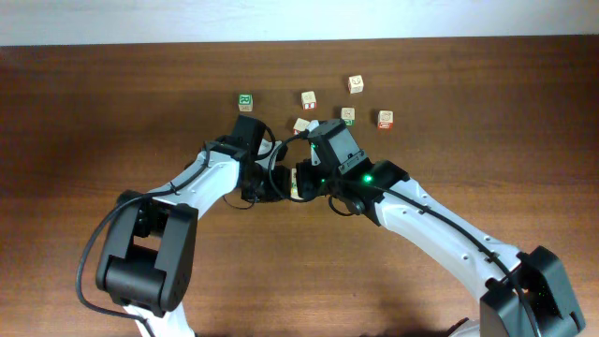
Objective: Rotate 4 blocks
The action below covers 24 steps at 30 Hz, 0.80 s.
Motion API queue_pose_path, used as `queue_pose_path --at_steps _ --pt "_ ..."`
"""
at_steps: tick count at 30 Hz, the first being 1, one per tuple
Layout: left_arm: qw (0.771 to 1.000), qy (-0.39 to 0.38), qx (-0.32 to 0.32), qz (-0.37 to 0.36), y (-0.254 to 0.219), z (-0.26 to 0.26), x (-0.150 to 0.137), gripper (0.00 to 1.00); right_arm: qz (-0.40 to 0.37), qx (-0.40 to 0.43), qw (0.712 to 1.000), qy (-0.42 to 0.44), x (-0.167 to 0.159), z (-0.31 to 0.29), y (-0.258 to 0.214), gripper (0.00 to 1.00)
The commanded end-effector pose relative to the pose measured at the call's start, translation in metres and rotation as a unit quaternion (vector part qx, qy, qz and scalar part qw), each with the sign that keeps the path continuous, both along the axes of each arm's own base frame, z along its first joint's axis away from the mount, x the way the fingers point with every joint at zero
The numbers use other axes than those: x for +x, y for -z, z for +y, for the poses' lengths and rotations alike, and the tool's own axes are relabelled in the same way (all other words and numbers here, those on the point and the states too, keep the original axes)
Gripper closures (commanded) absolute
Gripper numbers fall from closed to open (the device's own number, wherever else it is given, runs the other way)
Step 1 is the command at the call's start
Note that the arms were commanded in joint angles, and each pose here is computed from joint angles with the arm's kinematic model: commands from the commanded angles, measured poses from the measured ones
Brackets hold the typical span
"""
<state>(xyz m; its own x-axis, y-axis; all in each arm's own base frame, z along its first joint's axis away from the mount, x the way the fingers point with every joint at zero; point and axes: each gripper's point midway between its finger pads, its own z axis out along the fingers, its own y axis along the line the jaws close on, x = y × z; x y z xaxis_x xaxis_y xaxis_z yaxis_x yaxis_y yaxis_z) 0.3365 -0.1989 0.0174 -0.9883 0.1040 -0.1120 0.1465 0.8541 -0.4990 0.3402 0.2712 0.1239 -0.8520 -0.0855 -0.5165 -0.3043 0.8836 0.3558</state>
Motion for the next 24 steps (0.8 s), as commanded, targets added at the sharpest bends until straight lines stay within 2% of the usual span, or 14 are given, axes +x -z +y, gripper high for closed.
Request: queue_pose_path --at_steps 1,4,14,18,24 --pt "1.000 0.013 -0.018 -0.021 -0.015 -0.006 0.004 1.00 0.016 -0.003 1.000 -0.002 -0.006 0.004 0.011 0.96" --pt "1.000 -0.002 -0.014 -0.022 -0.014 0.004 0.010 1.00 0.013 0.001 1.000 -0.001 -0.004 0.005 0.009 0.96" --pt "0.993 -0.104 -0.003 -0.048 -0.025 0.079 0.057 1.00 0.014 -0.001 1.000 -0.001 -0.004 0.006 0.013 0.96" --pt "0.991 -0.124 -0.003 -0.053 -0.028 0.095 0.065 1.00 0.007 0.002 1.000 -0.002 -0.001 0.007 0.006 0.84" --pt "0.991 -0.126 -0.002 -0.054 -0.028 0.096 0.065 1.00 -0.012 0.006 1.000 -0.002 0.003 0.007 -0.015 0.83"
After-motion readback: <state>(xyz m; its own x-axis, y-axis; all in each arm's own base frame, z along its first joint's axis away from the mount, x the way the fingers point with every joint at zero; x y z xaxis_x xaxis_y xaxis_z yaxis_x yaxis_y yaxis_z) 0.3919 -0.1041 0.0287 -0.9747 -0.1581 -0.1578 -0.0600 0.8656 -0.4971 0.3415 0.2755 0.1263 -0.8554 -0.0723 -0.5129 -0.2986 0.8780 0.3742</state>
